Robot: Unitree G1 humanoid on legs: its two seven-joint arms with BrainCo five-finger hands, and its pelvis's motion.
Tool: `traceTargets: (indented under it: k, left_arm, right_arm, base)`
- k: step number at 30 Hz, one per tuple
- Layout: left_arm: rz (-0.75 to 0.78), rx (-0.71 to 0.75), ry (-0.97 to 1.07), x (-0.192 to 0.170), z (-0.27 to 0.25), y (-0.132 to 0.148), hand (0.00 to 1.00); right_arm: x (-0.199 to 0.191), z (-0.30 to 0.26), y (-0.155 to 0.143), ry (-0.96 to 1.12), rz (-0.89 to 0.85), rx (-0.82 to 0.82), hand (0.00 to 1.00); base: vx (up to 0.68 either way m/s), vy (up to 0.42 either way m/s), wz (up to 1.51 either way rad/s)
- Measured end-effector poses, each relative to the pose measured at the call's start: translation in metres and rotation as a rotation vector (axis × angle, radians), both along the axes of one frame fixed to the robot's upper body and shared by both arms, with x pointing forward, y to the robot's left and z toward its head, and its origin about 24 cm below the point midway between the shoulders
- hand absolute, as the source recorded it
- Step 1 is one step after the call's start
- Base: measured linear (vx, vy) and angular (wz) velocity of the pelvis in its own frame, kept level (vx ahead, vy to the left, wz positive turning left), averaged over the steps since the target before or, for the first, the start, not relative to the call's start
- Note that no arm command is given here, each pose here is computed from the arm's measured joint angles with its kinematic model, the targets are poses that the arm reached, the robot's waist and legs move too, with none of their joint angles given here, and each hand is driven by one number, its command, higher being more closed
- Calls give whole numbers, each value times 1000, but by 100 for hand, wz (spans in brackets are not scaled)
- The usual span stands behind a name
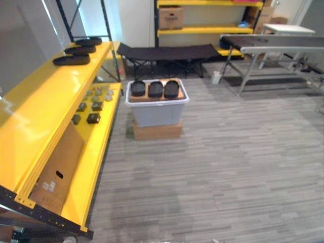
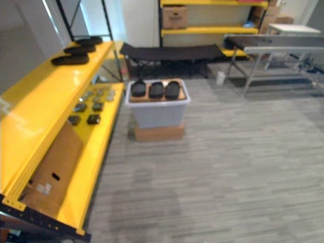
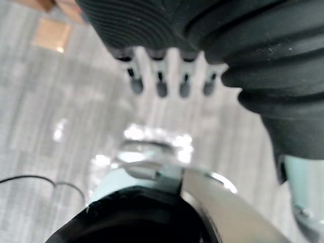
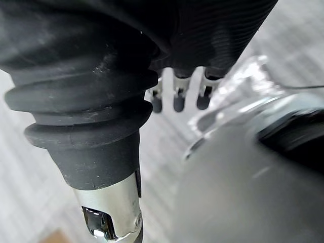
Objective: Walk over and take plastic housings, then place them on the shelf
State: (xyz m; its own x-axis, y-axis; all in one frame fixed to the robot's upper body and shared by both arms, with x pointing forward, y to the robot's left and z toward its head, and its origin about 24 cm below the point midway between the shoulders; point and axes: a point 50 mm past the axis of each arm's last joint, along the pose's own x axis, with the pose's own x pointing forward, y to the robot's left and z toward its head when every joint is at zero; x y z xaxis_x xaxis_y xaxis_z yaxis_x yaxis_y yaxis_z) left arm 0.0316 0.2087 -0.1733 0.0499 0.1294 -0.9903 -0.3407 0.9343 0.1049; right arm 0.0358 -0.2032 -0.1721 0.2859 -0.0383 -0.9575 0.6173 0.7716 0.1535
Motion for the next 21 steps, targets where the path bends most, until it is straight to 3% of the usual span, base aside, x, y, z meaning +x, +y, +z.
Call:
traceTargets:
  k: [21]
  left_arm:
    - [-6,5,-5,6,0,1,0]
  right_arm:
    - [14,0,7,-37,-40,73,0]
  base:
    - [4,8,2]
